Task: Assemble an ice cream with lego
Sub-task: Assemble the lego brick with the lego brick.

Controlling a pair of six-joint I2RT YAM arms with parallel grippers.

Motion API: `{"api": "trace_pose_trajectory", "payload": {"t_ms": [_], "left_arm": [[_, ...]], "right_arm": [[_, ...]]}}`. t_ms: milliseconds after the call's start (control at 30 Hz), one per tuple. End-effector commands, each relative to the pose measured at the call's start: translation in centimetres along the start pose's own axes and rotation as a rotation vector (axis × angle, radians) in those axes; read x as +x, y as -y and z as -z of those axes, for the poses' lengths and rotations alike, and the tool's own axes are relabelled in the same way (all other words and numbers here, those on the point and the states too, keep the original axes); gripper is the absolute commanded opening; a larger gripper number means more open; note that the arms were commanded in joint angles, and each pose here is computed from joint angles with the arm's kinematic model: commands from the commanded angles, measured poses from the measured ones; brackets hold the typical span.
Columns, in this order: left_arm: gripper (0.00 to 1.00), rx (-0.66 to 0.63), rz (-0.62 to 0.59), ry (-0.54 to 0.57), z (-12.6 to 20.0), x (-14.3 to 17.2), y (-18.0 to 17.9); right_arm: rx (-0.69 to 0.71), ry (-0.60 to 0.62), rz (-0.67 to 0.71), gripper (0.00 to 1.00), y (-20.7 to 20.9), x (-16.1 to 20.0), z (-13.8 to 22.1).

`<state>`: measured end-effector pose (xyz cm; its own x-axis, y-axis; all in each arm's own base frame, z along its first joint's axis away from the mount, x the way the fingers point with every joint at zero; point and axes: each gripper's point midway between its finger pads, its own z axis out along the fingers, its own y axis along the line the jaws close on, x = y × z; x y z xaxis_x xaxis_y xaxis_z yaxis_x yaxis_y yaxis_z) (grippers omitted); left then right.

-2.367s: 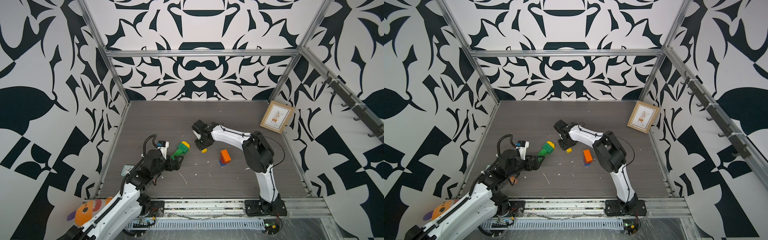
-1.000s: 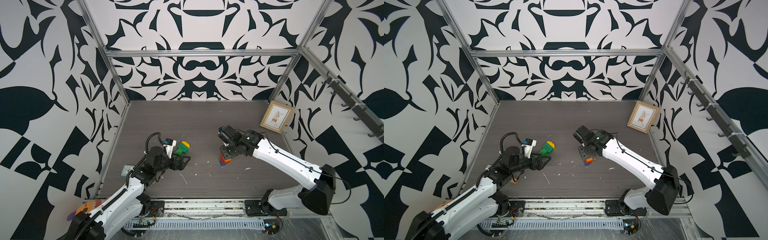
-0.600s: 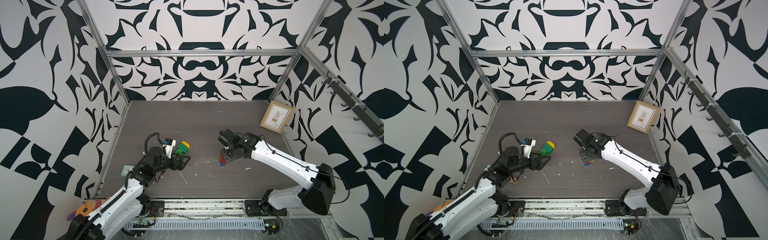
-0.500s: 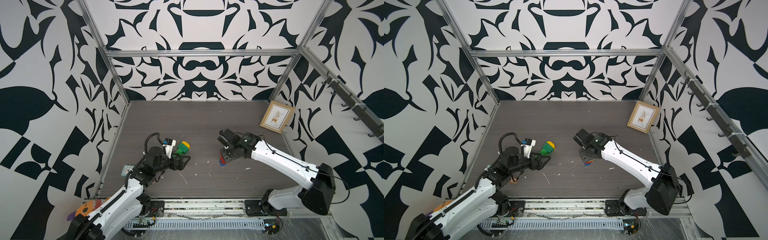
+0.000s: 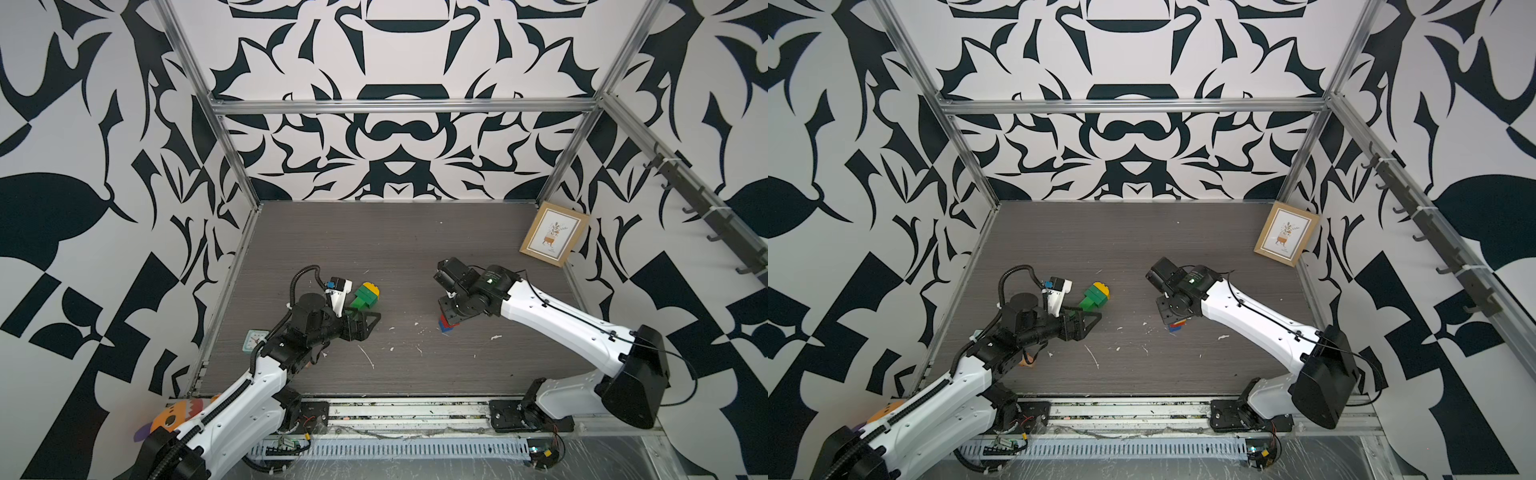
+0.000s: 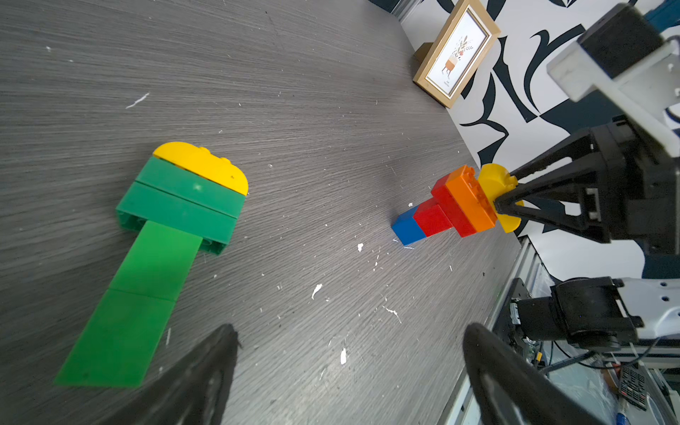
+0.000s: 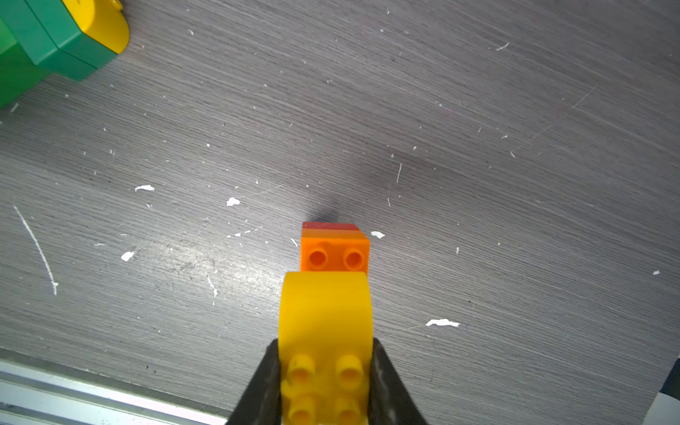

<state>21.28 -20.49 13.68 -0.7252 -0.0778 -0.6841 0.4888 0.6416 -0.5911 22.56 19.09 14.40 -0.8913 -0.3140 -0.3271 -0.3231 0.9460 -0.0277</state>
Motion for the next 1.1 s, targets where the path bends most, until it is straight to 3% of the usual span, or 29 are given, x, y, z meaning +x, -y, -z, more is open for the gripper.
{"api": "trace_pose_trajectory", "payload": {"t_ms": [0,233,533,1067], "left_arm": [[0.99,-0.005,-0.001,-0.007,0.1,0.1,0.0],[0.99,-0.009,-0.002,-0.010,0.1,0.2,-0.1],[0.99,-0.013,-0.003,-0.005,0.3,0.2,0.0],[0.99,-0.018,-0.008,0.005,0.6,0.0,0.0]], "right_arm": [[-0.022,0.028,-0.012,0.25,-0.6,-0.8,0.7],[-0.008,0.030,-0.010,0.29,-0.4,-1.0,0.5],[-0.002,0.025,-0.001,0.42,-0.5,-1.1,0.0],[0.053,0.091,-0.006,0.48,0.7,-2.3,1.4]]}}
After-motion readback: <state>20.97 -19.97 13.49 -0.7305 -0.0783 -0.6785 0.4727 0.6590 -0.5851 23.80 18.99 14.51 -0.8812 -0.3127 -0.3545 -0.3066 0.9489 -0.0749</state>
